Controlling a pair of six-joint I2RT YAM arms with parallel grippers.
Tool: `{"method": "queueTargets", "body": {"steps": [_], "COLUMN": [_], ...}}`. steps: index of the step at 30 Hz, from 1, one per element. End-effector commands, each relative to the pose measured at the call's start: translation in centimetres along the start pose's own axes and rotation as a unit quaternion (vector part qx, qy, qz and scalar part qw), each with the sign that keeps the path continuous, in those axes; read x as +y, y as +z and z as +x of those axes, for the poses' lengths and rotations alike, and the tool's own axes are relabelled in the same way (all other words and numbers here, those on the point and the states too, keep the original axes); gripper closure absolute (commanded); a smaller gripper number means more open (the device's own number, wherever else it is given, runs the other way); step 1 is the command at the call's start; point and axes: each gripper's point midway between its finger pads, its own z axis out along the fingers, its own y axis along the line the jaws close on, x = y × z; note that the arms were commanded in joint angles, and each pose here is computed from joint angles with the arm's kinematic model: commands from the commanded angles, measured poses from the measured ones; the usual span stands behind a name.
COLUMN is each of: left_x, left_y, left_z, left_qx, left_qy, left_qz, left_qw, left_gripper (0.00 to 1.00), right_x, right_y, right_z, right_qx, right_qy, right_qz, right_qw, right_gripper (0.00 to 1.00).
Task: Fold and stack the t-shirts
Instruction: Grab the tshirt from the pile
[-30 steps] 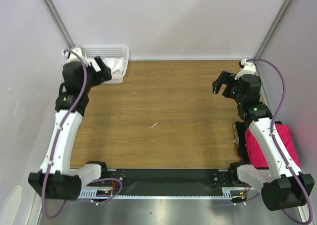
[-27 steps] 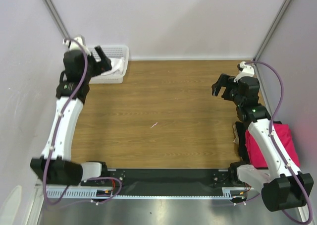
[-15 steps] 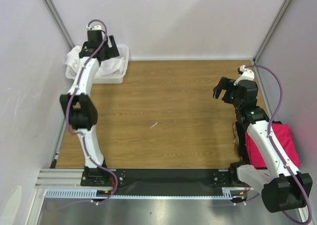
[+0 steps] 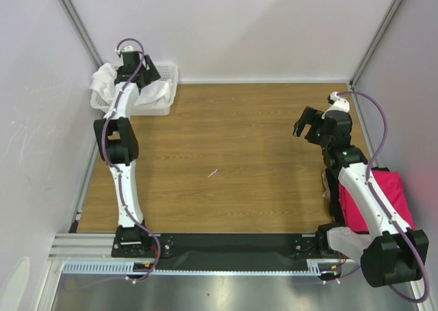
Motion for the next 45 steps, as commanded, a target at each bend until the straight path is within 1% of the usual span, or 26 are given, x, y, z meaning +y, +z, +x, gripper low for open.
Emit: {"method": "queueTargets", "body": {"steps": [1,2,11,19,21,22,24,25,30,31,32,33,34,39,40,42,43,45], "left_x": [-0.4,-0.3,-0.9,-1.6,-1.5,-1.6,-1.7,-1.7,-0.7,-0.6,-0.4,-0.1,0.0,-0.1,-0.6,-1.3,-2.0,-2.6], "left_y": [1.9,2.7,5.6,7.4,7.6,7.6,7.8,7.9,8.4,8.5,8.6,8.6,8.7,8.4,7.7,6.6,5.2,3.5], "left_z": [-1.7,-1.1,1.3,3.5,3.7,3.7,3.9,3.9,4.7,4.8,4.9,4.9,4.9,3.7,2.3,1.2,-1.1,-2.9], "left_qx": [-0.033,-0.029,-0.014,0.009,0.009,0.010,0.010,0.009,0.013,0.013,0.013,0.012,0.013,0.006,-0.008,-0.016,-0.041,-0.057], "left_qy": [-0.078,-0.096,-0.161,-0.194,-0.198,-0.199,-0.198,-0.199,-0.205,-0.208,-0.209,-0.211,-0.214,-0.217,-0.212,-0.200,-0.183,-0.162], "left_qz": [0.037,0.041,0.058,0.080,0.082,0.084,0.087,0.085,0.063,0.060,0.056,0.053,0.050,0.070,0.085,0.107,0.123,0.140], "left_qw": [0.996,0.994,0.985,0.978,0.977,0.976,0.976,0.976,0.977,0.976,0.976,0.976,0.975,0.974,0.974,0.974,0.975,0.975], "left_gripper": [0.00,0.00,0.00,0.00,0.02,0.09,0.15,0.25,0.47,0.58,0.65,0.75,1.00,1.00,1.00,1.00,1.00,1.00], "right_x": [0.2,0.1,0.2,0.1,0.1,0.2,0.1,0.2,0.1,0.1,0.1,0.1,0.1,0.2,0.3,0.4,0.7,0.9], "right_y": [0.5,0.6,1.7,2.0,2.0,2.0,2.1,2.1,2.3,2.3,2.2,2.2,2.2,2.2,2.1,2.1,2.0,2.0], "right_z": [-1.3,-1.4,-0.8,-0.6,-0.7,-0.7,-0.7,-0.6,-0.4,-0.3,-0.3,-0.3,-0.3,-0.5,-0.6,-0.5,-0.6,-0.6], "right_qx": [-0.026,-0.027,-0.014,-0.008,-0.009,-0.009,-0.009,-0.007,-0.004,-0.003,-0.003,-0.003,-0.003,-0.005,-0.005,-0.005,-0.006,-0.007], "right_qy": [0.013,0.015,0.026,0.031,0.031,0.031,0.032,0.032,0.034,0.033,0.034,0.034,0.034,0.034,0.035,0.036,0.037,0.038], "right_qz": [0.006,0.008,0.012,0.020,0.020,0.019,0.022,0.022,0.026,0.027,0.026,0.026,0.027,0.027,0.026,0.024,0.020,0.017], "right_qw": [1.000,0.999,0.999,0.999,0.999,0.999,0.999,0.999,0.999,0.999,0.999,0.999,0.999,0.999,0.999,0.999,0.999,0.999], "right_gripper": [0.00,0.00,0.00,0.00,0.00,0.00,0.00,0.00,0.00,0.00,0.00,0.00,0.00,0.00,0.00,0.00,0.00,0.00]}}
